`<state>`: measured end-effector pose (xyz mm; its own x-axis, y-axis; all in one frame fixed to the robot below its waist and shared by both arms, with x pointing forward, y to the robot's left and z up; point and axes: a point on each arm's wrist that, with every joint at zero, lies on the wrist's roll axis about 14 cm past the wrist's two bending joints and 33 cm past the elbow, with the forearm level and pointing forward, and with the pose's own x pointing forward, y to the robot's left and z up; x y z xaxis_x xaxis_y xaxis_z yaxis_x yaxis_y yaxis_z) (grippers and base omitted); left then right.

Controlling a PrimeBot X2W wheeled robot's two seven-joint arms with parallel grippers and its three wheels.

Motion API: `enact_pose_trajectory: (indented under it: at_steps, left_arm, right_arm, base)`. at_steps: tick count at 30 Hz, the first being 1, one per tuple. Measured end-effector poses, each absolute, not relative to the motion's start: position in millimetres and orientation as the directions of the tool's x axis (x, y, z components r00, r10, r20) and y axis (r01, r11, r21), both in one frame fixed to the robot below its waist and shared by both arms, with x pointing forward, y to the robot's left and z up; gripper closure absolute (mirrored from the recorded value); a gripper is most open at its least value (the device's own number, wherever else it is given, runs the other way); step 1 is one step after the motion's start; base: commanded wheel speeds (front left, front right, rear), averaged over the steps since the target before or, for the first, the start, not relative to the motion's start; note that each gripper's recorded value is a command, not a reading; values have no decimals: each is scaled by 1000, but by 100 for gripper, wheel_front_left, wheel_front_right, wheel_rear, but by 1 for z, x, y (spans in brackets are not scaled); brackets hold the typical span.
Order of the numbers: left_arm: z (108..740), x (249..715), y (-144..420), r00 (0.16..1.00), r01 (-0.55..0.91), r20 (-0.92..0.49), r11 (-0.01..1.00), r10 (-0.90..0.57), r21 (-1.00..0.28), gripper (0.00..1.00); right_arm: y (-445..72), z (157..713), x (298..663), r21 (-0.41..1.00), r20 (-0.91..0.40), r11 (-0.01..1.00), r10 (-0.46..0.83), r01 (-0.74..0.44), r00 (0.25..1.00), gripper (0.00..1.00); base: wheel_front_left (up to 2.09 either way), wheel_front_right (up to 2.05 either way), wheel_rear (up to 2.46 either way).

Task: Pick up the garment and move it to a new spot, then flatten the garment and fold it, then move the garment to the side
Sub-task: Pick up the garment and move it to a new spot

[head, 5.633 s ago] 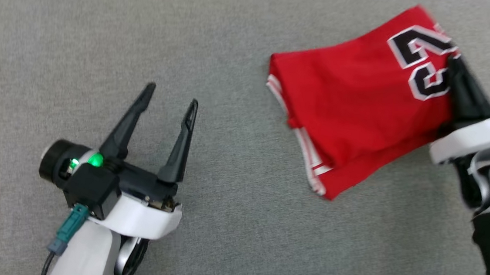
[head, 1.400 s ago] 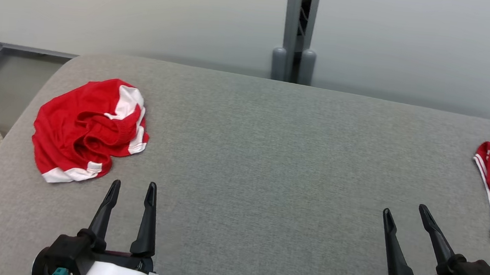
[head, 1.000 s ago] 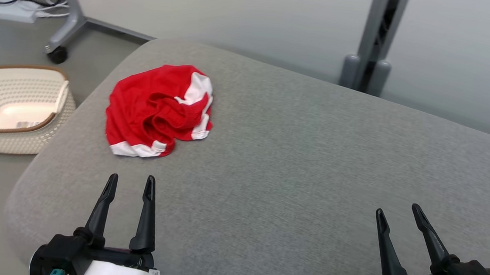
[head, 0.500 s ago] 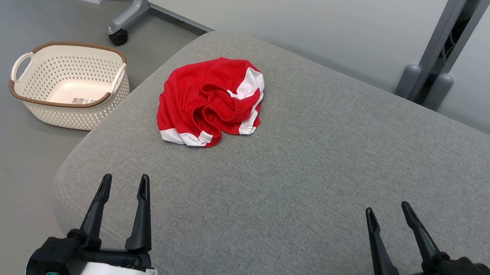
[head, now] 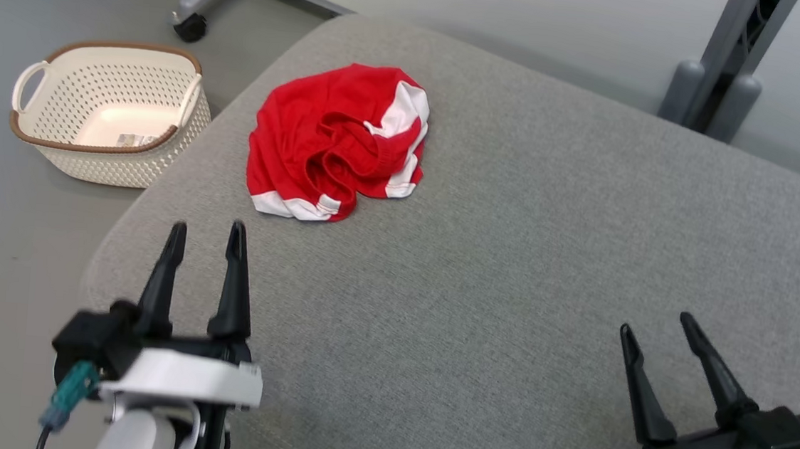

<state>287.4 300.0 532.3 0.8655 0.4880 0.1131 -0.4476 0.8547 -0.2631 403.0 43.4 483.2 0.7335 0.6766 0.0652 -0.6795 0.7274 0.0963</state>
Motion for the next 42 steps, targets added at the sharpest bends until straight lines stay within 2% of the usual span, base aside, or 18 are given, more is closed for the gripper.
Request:
enact_pose_trajectory:
  at_steps: [3,6,12,14,21,23,30,35,42]
  left_arm:
    - [534,316,306,877,-429,114,868,467,-250,0]
    - [534,349,310,888,-398,102,862,448,-313,0]
    - [503,409,314,911,-385,-8,843,413,-376,0]
    - [483,425,314,915,-397,-74,847,398,-355,0]
    - [460,470,327,906,-423,-178,848,385,-320,0]
    - [442,486,329,891,-439,-269,845,365,-307,0]
    - [414,508,335,843,-473,-420,835,336,-282,0]
    - [372,501,325,738,-489,-622,842,261,-228,0]
    - [349,494,324,664,-460,-712,875,228,-148,0]
  right_arm:
    - [38,478,415,85,61,735,671,-673,739,0]
    - [31,469,427,76,51,742,665,-667,745,0]
    - [10,451,444,64,20,769,637,-637,771,0]
    - [2,447,449,63,13,784,618,-618,786,0]
    - [-28,429,459,61,-25,830,556,-554,831,0]
    - [-39,418,461,62,-52,845,535,-532,843,0]
    - [-49,402,468,61,-79,855,519,-515,851,0]
    - [-51,398,475,57,-75,856,517,-514,852,0]
    - [-53,396,480,56,-72,860,511,-508,857,0]
  base:
    - [0,0,0]
    - [0,0,0]
    - [0,0,0]
    - [0,0,0]
    - [0,0,0]
    - [0,0,0]
    - [0,0,0]
    - [0,0,0]
    - [0,0,0]
